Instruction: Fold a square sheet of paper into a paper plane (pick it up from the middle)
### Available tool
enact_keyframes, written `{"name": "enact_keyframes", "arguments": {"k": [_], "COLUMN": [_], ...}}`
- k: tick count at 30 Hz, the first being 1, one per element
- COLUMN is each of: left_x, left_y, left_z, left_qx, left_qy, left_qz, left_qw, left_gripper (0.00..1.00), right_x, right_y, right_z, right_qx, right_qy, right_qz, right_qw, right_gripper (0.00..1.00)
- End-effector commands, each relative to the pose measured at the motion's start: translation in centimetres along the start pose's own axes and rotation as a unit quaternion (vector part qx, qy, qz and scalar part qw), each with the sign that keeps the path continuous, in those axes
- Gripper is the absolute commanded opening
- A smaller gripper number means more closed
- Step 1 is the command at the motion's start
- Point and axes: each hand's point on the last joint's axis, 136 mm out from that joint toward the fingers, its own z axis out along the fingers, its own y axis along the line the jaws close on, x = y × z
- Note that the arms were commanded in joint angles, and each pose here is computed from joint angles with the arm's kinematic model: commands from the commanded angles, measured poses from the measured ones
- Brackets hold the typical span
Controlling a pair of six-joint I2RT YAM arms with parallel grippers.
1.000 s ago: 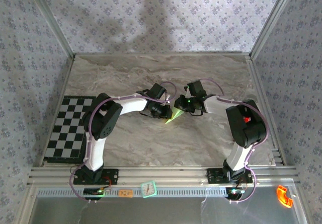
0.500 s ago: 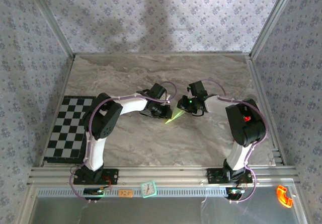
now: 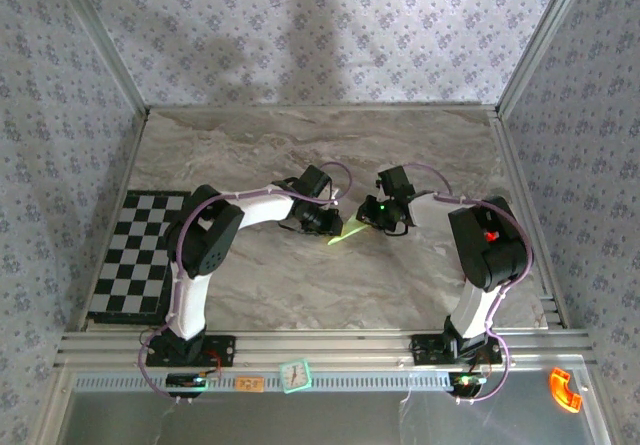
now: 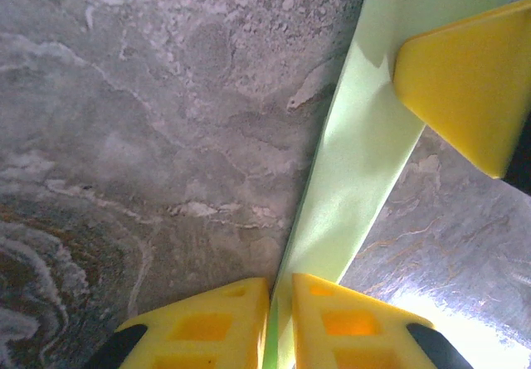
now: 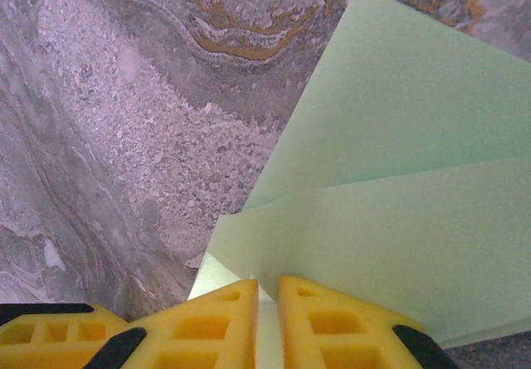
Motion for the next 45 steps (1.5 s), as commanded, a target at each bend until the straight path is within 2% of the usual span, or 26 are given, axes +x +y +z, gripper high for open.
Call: {"name": "enact_keyframes", "arguments": {"k": [1,6,13,16,18,21,26,35,45], "left_x": [3.9,2.9,-1.3,-2.4,-2.6,-2.5,-2.3,-2.5,-2.3], "left_y": [2.6,1.7,1.2,-0.2,-2.1,-4.2,-5.6,-5.2,-3.7], "left_z": [2.0,0.4,-5.4,-6.8,-6.7,-5.6,-3.3,-0.7,1.2], "left_qx": [-0.055,-0.053,-0.094,-0.060,-0.019,0.032,0.063,0.068,0.049], "left_qy": [0.062,0.032,-0.098,-0.128,-0.121,-0.101,-0.066,-0.035,-0.014], "left_qz": [-0.026,-0.022,-0.024,-0.016,0.006,0.023,0.032,0.025,0.023], "left_qw": [0.996,0.998,0.990,0.990,0.992,0.994,0.995,0.997,0.998], "left_gripper": [0.18,0.21,0.34,0.36,0.35,0.26,0.16,0.09,0.07], "right_x": [1.0,1.8,2.1,2.0,2.0,2.0,2.3,2.5,2.8], "right_y": [-2.5,-3.4,-3.5,-2.8,-2.7,-2.8,-3.2,-3.4,-3.7], "right_z": [0.7,1.2,2.1,2.2,2.3,2.4,2.5,2.6,2.7], "right_qx": [0.031,0.021,-0.015,-0.026,-0.027,-0.025,-0.021,-0.019,-0.017], "right_qy": [0.014,0.028,0.046,0.050,0.053,0.055,0.063,0.070,0.082], "right_qz": [0.006,0.001,-0.039,-0.049,-0.050,-0.047,-0.043,-0.041,-0.038], "right_qw": [0.999,0.999,0.998,0.997,0.997,0.997,0.997,0.997,0.996], "right_gripper": [0.17,0.17,0.16,0.16,0.16,0.16,0.15,0.14,0.11]}}
